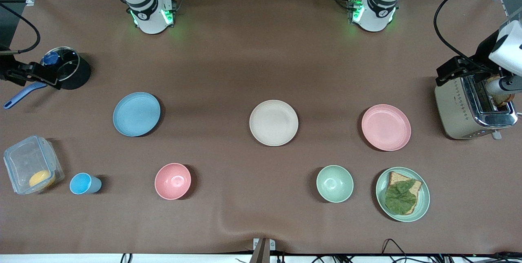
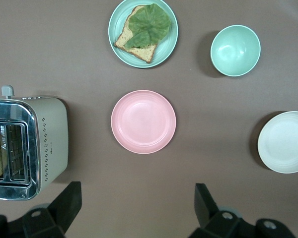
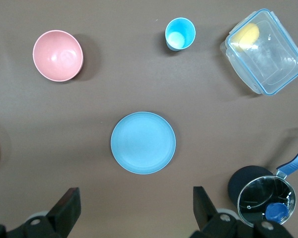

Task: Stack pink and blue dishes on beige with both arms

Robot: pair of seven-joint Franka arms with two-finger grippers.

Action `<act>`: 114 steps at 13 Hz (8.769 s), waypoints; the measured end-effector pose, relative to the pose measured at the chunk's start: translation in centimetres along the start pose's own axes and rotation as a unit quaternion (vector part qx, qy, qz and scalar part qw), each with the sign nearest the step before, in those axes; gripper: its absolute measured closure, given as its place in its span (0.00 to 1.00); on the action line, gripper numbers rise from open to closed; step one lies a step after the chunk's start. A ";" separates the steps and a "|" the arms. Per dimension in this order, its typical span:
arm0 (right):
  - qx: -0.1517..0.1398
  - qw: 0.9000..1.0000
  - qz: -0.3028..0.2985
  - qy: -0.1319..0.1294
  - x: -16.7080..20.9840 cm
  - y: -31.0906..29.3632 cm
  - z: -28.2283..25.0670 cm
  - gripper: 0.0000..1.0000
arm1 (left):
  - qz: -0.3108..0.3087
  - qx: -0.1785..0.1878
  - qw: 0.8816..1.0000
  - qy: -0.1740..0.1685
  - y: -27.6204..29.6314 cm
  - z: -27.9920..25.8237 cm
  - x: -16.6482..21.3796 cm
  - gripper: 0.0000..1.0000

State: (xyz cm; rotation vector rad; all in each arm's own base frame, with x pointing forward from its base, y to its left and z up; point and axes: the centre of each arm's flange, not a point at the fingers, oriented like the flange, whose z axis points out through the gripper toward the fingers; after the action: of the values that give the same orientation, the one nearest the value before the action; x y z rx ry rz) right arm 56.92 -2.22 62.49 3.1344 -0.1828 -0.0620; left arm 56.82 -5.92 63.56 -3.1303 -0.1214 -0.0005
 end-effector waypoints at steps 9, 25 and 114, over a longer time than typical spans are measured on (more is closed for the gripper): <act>0.000 1.000 0.000 -0.001 0.0 0.0 0.1 0.00 | -0.014 0.024 0.999 -0.038 -2.4 12.0 1.5 0.00; -0.006 0.998 0.017 -0.067 2.5 1.8 7.1 0.00 | -0.063 0.001 0.998 -0.020 -9.4 42.5 -1.2 0.00; 0.237 0.938 -0.010 -0.253 1.9 -30.9 35.7 0.96 | -0.076 0.012 0.997 0.001 7.5 1.4 0.4 0.00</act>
State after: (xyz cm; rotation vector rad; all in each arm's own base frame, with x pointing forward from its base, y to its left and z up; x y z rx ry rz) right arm 60.99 28.27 26.67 3.5121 -0.1847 -0.9682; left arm 57.80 -13.39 62.12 -3.0886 -0.3572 -0.0047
